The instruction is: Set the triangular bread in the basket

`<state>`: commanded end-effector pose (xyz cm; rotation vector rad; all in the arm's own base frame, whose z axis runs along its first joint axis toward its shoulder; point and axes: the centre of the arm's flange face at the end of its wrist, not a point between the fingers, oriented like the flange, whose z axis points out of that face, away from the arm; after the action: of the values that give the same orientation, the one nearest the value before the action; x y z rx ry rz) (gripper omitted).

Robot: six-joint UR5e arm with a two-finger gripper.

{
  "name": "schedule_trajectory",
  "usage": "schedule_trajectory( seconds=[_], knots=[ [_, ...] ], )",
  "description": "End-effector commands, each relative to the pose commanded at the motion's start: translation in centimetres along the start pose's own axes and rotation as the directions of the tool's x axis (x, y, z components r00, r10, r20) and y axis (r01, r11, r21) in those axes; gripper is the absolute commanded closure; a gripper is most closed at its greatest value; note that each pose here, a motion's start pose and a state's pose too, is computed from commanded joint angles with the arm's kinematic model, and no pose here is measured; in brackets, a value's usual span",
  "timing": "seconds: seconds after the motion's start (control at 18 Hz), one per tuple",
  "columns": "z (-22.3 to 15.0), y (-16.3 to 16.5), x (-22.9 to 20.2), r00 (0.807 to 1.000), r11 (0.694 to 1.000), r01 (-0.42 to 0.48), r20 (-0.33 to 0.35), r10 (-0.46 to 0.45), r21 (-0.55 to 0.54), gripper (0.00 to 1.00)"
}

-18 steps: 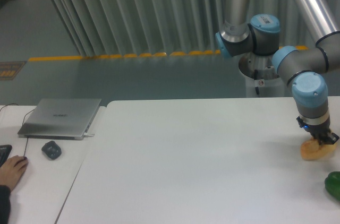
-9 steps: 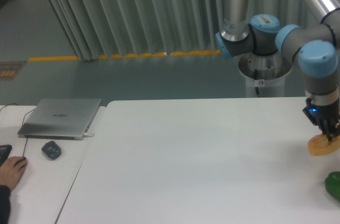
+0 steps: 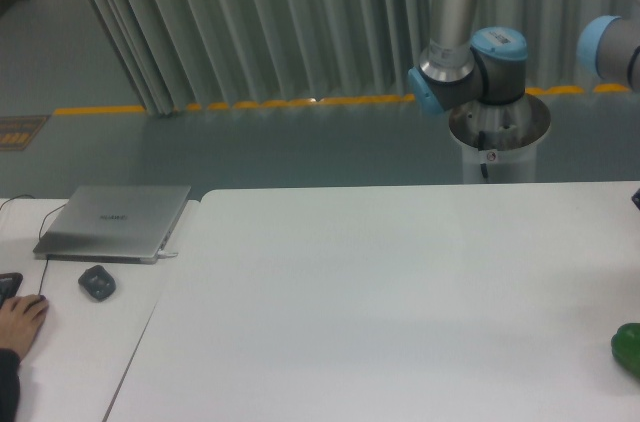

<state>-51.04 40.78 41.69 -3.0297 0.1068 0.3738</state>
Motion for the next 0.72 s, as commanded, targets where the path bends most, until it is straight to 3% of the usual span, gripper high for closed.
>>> schedule_trajectory(
  seconds=[0.11, 0.72],
  knots=[
    [0.7, -0.4, -1.2, 1.0, 1.0, 0.002, 0.014, -0.002, 0.002, 0.86],
    [3.7, 4.1, -7.9, 0.988, 0.995, 0.095, 0.127, -0.089, -0.044, 0.86]
  ],
)
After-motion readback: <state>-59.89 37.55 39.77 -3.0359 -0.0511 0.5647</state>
